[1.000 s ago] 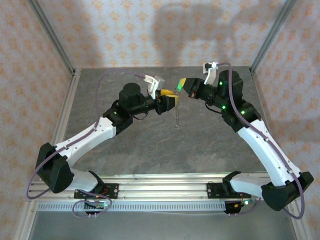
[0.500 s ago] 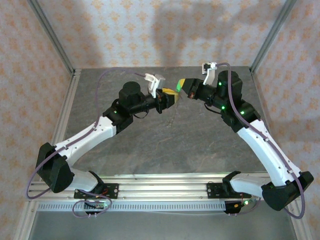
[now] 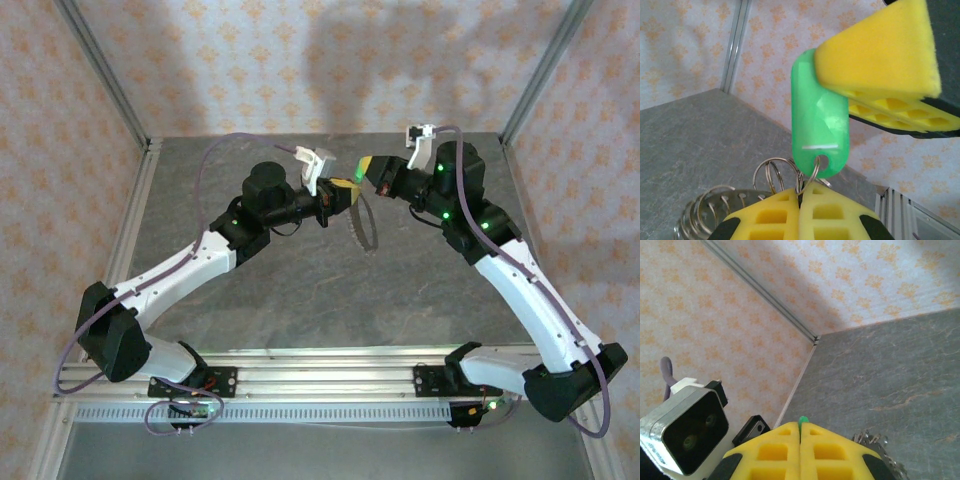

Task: Put the keys on the keyring

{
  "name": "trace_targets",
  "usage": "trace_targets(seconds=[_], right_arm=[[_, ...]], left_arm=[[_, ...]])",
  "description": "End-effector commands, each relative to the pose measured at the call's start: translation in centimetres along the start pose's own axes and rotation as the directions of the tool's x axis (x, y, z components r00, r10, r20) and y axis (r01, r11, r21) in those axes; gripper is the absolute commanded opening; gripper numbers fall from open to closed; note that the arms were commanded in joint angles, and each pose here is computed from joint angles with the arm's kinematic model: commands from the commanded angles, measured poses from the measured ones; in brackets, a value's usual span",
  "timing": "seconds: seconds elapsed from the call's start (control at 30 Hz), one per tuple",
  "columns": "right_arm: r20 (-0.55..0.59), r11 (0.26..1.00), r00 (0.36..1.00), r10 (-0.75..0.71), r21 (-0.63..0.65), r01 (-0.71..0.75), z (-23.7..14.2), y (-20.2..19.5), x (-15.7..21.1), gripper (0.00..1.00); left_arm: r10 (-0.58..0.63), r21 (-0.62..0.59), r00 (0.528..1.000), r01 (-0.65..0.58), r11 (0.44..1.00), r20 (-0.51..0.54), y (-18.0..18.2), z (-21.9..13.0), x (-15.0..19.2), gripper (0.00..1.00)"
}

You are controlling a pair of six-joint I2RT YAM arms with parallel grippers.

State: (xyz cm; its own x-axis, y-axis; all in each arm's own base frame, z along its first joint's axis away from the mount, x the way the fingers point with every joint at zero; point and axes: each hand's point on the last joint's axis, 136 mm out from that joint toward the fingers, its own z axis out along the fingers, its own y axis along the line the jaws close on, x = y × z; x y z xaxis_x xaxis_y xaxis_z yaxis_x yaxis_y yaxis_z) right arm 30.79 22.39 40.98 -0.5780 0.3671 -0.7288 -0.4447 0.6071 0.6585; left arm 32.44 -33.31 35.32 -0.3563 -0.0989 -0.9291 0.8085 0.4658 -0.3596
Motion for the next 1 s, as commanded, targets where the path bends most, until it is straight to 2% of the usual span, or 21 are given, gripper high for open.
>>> trace_targets(seconds=[0.0, 0.27, 0.6, 0.63, 0.67, 0.73, 0.77, 0.83, 0.97], right_arm=[[0.114, 0.999, 0.992, -0.045, 0.001, 0.045, -2.0, 1.7, -2.9, 0.00], [0.175, 0.994, 0.985, 0.005, 0.106, -0.024, -2.5, -1.7, -3.8, 0.00], [0.165, 0.986, 0.986, 0.029, 0.156, -0.055, -2.5, -3.6, -2.9, 0.00], [0.161, 0.985, 0.987, 0.029, 0.166, -0.056, -2.5, -3.9, -2.7, 0.04], [0.156, 0.982, 0.987, 0.032, 0.178, -0.060, -2.5, -4.3, -2.4, 0.13], [0.145, 0.976, 0.989, 0.038, 0.207, -0.068, -2.7, -5.2, -1.8, 0.37], [0.140, 0.974, 0.989, 0.040, 0.216, -0.070, -2.8, -5.5, -1.6, 0.43], [0.137, 0.968, 0.990, 0.045, 0.240, -0.077, -3.2, -6.4, -1.1, 0.48], [0.148, 0.969, 0.988, 0.038, 0.237, -0.073, -3.9, -6.6, -1.1, 0.50]], left_arm=[[0.025, 0.015, 0.999, -0.026, 1.000, 0.035, -0.7, -0.5, -1.0, 0.00], [0.033, 0.009, 0.997, -0.033, 0.999, 0.070, -1.1, -1.4, -1.6, 0.00], [0.042, 0.012, 0.995, -0.044, 0.999, 0.090, -1.5, -1.9, -2.2, 0.00], [0.043, 0.012, 0.995, -0.044, 0.999, 0.092, -1.4, -1.9, -2.3, 0.00], [0.043, 0.012, 0.995, -0.044, 0.999, 0.094, -1.5, -1.9, -2.3, 0.00], [0.045, 0.014, 0.994, -0.046, 0.999, 0.097, -1.6, -2.0, -2.6, 0.00], [0.047, 0.013, 0.994, -0.048, 0.999, 0.098, -1.5, -2.1, -2.6, 0.00], [0.050, 0.015, 0.994, -0.052, 0.999, 0.100, -1.6, -2.2, -2.9, 0.00], [0.055, 0.023, 0.994, -0.057, 0.998, 0.099, -1.6, -2.3, -3.2, 0.00]])
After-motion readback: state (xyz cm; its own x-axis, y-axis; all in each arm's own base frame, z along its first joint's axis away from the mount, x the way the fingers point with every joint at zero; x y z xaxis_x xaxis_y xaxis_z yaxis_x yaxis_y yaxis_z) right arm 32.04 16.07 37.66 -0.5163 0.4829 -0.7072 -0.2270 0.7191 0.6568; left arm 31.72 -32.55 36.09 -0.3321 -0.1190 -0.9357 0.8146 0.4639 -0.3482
